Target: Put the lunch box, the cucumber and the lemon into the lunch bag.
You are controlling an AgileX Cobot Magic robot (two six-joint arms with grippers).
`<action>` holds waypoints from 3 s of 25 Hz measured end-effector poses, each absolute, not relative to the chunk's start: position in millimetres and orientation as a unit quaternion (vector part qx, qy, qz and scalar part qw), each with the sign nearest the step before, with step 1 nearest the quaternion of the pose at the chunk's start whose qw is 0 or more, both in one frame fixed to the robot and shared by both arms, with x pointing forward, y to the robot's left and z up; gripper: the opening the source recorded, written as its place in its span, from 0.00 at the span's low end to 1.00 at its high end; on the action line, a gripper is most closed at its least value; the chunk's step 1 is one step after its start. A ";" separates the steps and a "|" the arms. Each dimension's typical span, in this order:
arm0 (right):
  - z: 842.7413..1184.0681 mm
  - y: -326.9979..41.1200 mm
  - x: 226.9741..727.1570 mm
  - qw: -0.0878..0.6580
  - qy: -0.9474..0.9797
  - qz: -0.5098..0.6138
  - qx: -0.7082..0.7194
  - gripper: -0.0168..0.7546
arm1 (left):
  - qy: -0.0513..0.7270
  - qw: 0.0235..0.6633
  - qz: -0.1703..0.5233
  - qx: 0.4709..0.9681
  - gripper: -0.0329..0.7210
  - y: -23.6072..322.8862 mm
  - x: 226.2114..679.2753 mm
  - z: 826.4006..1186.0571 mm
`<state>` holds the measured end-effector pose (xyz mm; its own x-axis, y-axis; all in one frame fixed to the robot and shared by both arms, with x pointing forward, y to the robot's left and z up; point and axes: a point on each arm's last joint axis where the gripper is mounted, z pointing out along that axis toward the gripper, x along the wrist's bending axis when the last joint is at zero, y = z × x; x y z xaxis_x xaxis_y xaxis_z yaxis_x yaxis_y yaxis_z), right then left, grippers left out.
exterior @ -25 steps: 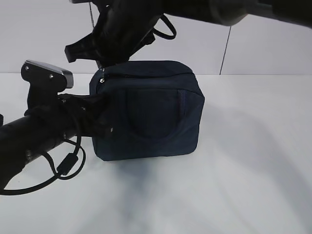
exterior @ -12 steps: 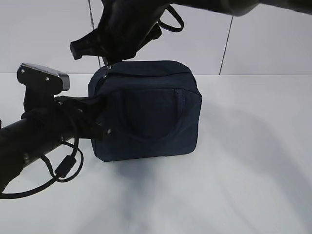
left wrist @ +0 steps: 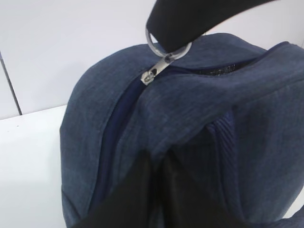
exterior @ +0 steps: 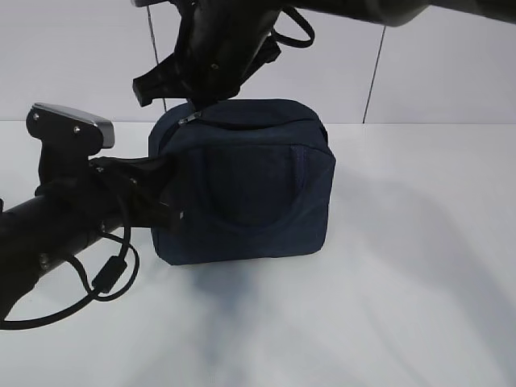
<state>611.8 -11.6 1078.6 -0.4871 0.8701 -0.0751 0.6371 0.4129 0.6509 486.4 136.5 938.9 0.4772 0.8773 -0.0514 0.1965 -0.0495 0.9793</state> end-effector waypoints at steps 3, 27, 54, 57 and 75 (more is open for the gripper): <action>1077.5 -13.3 611.2 0.208 0.818 0.271 0.464 0.05 | 0.409 0.555 0.307 0.656 0.06 136.6 486.3 938.8; 1060.5 -22.7 616.3 0.248 0.835 0.186 0.454 0.05 | 0.409 0.556 0.307 0.656 0.06 136.6 486.3 939.0; 1058.4 -62.6 625.9 0.232 0.833 0.147 0.480 0.05 | 0.408 0.557 0.308 0.654 0.06 136.6 486.4 939.5; 1064.4 -66.6 626.1 0.235 0.830 0.153 0.483 0.05 | 0.409 0.557 0.309 0.654 0.06 136.7 486.5 939.5; 1069.0 -110.8 636.7 0.239 0.813 0.130 0.515 0.05 | 0.434 0.554 0.316 0.636 0.06 140.9 488.6 939.6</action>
